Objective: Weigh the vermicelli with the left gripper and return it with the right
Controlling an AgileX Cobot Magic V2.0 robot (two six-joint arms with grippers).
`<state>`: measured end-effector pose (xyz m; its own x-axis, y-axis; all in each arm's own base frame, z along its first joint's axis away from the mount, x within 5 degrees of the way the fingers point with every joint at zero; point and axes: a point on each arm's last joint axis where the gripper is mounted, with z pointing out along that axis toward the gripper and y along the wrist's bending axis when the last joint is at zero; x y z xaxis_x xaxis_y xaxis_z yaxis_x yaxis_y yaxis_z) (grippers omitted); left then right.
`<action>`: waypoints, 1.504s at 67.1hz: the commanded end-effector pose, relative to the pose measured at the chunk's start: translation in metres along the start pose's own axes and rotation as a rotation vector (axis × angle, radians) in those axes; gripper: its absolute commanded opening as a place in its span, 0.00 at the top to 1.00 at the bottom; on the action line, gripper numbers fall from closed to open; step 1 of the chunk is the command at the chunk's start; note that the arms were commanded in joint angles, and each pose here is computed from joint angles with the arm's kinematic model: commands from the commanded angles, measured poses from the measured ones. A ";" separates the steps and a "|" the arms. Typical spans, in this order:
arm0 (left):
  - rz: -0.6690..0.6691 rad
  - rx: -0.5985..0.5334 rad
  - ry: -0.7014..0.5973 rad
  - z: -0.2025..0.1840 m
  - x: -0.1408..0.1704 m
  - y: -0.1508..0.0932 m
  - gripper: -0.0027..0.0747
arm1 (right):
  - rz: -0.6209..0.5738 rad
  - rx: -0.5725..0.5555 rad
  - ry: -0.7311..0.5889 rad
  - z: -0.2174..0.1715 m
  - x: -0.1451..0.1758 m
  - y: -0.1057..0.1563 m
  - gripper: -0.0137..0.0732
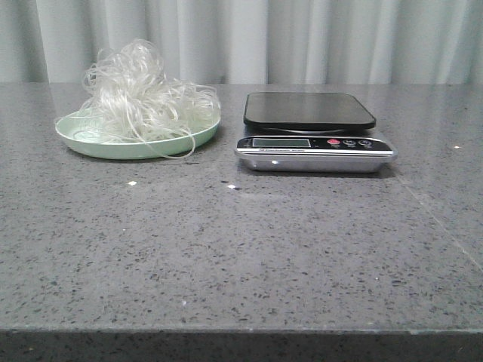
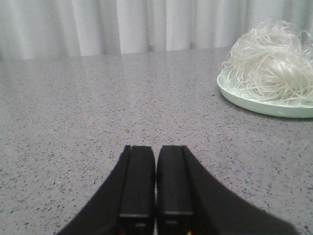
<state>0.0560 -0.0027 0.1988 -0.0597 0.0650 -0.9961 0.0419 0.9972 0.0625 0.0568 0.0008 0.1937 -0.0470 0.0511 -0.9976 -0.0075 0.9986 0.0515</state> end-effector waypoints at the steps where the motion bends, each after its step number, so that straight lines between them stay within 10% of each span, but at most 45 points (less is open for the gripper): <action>1: -0.017 -0.011 -0.089 -0.001 -0.005 0.001 0.79 | -0.009 0.007 -0.111 -0.002 -0.011 0.000 0.67; 71: -0.017 -0.015 -0.109 -0.002 -0.007 0.001 0.79 | -0.009 0.007 -0.111 -0.002 -0.011 0.000 0.67; 101: -0.030 -0.073 -0.470 -0.011 -0.039 0.007 0.79 | -0.009 0.007 -0.111 -0.002 -0.011 0.000 0.67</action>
<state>0.0545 -0.0003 0.2226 0.1996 0.0562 -0.9783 0.0003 0.9984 0.0574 0.0568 0.0008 0.1937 -0.0470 0.0511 -0.9976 -0.0075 0.9986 0.0515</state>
